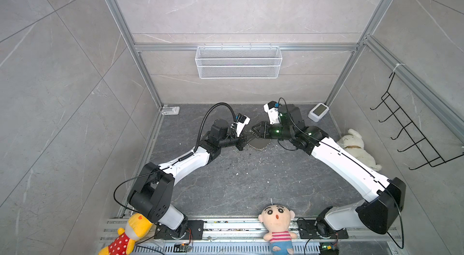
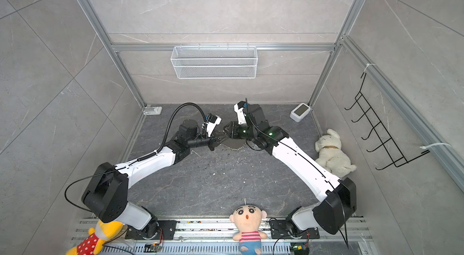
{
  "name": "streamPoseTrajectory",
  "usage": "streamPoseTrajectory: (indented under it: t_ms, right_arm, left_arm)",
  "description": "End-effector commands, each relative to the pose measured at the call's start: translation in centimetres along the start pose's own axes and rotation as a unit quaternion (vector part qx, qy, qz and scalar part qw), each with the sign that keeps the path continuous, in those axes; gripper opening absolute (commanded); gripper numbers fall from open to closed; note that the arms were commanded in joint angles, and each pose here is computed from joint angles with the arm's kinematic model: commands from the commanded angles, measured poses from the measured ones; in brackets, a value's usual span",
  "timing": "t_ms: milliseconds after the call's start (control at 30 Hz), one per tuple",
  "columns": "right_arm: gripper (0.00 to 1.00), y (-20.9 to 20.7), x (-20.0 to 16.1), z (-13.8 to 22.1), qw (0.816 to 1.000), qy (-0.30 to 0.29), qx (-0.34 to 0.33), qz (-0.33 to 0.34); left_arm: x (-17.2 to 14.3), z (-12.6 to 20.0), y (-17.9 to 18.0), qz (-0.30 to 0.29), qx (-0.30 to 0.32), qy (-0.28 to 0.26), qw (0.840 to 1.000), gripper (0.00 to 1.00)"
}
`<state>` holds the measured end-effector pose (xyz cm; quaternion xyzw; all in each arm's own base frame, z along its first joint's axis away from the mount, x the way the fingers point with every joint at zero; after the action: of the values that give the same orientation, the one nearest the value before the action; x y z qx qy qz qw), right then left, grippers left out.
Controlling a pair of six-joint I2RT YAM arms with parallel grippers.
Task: Attach keys to a key ring
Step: Insert the key into the keyring.
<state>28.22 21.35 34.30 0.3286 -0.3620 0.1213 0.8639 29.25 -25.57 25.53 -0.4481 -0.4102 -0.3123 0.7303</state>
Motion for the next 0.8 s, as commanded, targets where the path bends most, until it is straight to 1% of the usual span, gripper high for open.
streamPoseTrajectory:
  t_ms: [0, 100, 133, 200, 300, 367, 433, 533, 633, 767]
  right_arm:
    - [0.32, -0.7, 0.1, 2.3, 0.999, 0.008, -0.032, 0.021]
    - [0.30, -0.9, 0.1, 3.2, 0.999, -0.001, -0.033, 0.036]
    - [0.27, -0.8, 0.2, 3.3, 0.999, -0.009, -0.028, 0.046]
    - [0.25, -0.7, 0.1, 2.8, 0.997, -0.015, -0.009, 0.069]
    - [0.24, -0.4, -0.4, 1.7, 0.994, 0.006, 0.025, 0.110]
    - [0.26, 0.2, -0.9, 1.1, 0.989, 0.016, 0.037, 0.143]
    - [0.29, 0.8, -1.4, 0.6, 0.983, 0.017, 0.024, 0.183]
    - [0.32, 1.2, -1.9, -0.1, 0.971, 0.014, -0.020, 0.239]
    - [0.34, 1.0, -2.0, -0.7, 0.962, 0.003, -0.049, 0.270]
    - [0.31, 1.2, -2.0, -1.3, 0.954, -0.003, -0.065, 0.292]
  left_arm:
    - [2.6, 0.8, -1.4, -0.048, -0.025, -0.050, 0.997, 0.00]
    - [2.6, 0.8, -1.5, -0.047, -0.027, -0.050, 0.997, 0.00]
    - [2.6, 0.8, -1.5, -0.046, -0.029, -0.050, 0.997, 0.00]
    - [2.6, 0.7, -1.5, -0.045, -0.032, -0.051, 0.997, 0.00]
    - [2.8, 0.7, -1.7, -0.041, -0.038, -0.052, 0.997, 0.00]
    - [2.9, 0.7, -1.7, -0.039, -0.041, -0.052, 0.997, 0.00]
    - [2.9, 0.8, -1.8, -0.035, -0.043, -0.047, 0.997, 0.00]
    - [3.0, 0.8, -1.8, -0.030, -0.042, -0.036, 0.998, 0.00]
    - [3.0, 0.8, -1.9, -0.020, -0.046, -0.030, 0.998, 0.00]
    - [3.0, 0.8, -1.9, -0.011, -0.049, -0.028, 0.998, 0.00]
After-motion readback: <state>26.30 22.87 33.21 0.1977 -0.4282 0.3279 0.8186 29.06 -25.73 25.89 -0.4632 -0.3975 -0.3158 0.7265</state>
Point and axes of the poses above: each gripper's point midway between its finger pads, its own z axis back along the fingers, its own y axis along the line the jaws close on, x = y × z, the point moved 9 cm from there along z, back along the fingers, and after that the axes turned 5 degrees about z, right-handed, at the moved point
